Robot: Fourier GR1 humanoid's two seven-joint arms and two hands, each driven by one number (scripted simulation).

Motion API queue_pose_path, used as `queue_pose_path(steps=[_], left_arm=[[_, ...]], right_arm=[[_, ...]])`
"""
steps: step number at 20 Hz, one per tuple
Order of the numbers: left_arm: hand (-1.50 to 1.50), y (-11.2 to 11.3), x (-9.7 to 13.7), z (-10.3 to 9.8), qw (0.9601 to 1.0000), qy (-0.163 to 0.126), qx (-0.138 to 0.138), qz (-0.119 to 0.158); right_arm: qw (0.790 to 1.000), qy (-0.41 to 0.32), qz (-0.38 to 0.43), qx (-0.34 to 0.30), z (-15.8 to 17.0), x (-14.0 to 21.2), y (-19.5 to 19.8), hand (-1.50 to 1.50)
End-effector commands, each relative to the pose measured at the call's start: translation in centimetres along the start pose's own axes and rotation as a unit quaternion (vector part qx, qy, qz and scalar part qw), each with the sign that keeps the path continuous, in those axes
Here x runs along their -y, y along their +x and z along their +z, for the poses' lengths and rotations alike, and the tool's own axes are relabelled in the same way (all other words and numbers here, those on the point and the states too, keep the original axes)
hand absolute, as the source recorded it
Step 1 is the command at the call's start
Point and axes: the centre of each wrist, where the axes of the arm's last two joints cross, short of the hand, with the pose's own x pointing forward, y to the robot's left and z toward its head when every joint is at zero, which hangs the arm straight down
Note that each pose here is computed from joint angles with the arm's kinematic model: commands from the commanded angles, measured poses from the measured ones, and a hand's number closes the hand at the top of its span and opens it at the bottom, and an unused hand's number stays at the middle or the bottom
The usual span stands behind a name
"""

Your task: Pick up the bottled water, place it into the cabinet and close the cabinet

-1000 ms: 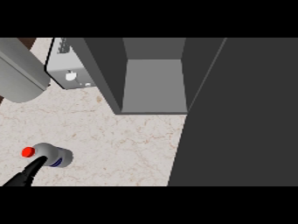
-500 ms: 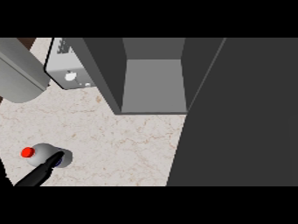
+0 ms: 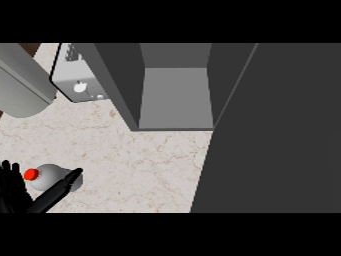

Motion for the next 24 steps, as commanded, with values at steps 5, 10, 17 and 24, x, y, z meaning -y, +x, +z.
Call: queue_pose_path(steps=[5,10,17,24], left_arm=[[-1.50,-3.9,0.8,0.8,0.9999,-0.003,-0.015,0.005],[-1.50,-6.3,2.2,1.8,0.9999,0.003,-0.003,-0.010],[-1.50,-9.1,0.2,0.5,0.9995,0.024,-0.020,0.007],[-1.50,-9.6,0.3,1.0,0.9994,0.024,-0.018,0.019]], right_arm=[[0.999,-0.022,0.031,0.028,1.2,0.1,2.6,-1.50],[0.999,-0.018,0.029,0.032,-0.3,-0.1,1.9,-1.50],[0.999,-0.015,0.031,0.024,0.7,0.1,2.9,-1.50],[0.999,-0.011,0.028,0.032,0.7,-1.2,1.8,-1.50]])
